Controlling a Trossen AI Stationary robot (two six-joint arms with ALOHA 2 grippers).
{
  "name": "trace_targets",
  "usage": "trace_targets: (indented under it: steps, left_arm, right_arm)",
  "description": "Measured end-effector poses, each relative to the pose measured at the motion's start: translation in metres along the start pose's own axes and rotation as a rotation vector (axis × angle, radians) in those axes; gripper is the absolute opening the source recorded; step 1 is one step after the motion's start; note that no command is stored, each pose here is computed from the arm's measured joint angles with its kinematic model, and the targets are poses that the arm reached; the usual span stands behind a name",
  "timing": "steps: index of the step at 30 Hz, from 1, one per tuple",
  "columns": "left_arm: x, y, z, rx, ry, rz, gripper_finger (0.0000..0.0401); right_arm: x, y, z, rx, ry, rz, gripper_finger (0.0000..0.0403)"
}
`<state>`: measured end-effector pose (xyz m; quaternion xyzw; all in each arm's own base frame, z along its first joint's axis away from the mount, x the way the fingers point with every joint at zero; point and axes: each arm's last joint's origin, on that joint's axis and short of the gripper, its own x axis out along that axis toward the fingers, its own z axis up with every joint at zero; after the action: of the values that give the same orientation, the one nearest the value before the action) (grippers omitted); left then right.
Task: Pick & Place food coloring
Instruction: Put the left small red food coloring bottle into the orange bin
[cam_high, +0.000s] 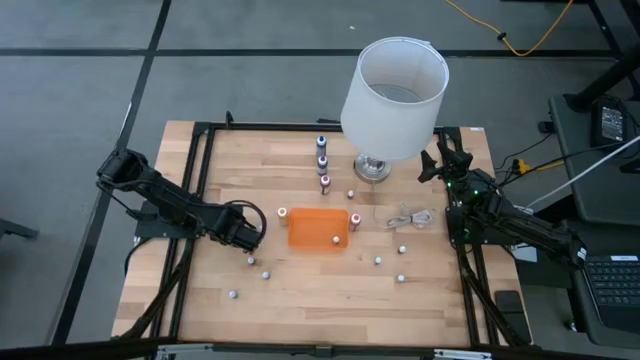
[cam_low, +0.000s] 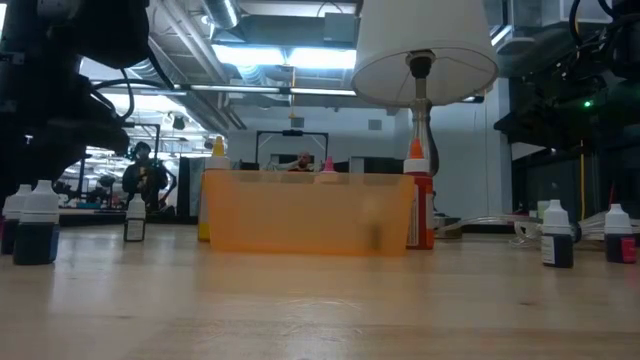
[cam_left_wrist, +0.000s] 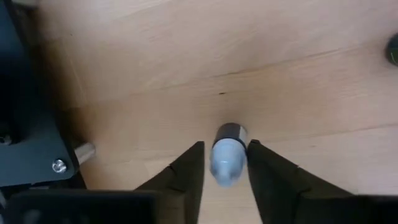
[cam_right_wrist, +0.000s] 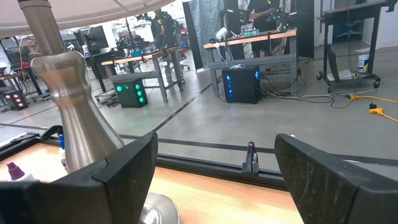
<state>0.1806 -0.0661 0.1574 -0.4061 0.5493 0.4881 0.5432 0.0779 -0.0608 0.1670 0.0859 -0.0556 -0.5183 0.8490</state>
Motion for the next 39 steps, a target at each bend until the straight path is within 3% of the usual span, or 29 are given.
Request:
trace_targets:
  steps: [5,14,24,39]
  left_arm:
    - [0.0,0.0,0.0,0.028,0.006,0.0,0.0064]
    - [-0.018,-0.008,0.001,0.062,0.031,-0.076,0.0072]
    - [-0.077,-0.02,0.022,0.156,-0.022,-0.287,0.0064]
    - [-0.173,-0.034,0.052,0.407,-0.112,-0.492,0.0065]
  right_arm:
    - [0.0,0.0,0.0,0.0,0.0,0.0,0.0323]
    - [0.0,0.0,0.0,0.0,0.0,0.0,0.0323]
    - [0.0,0.0,0.0,0.0,0.0,0.0,0.0323]
    - [0.0,0.0,0.0,0.0,0.0,0.0,0.0323]
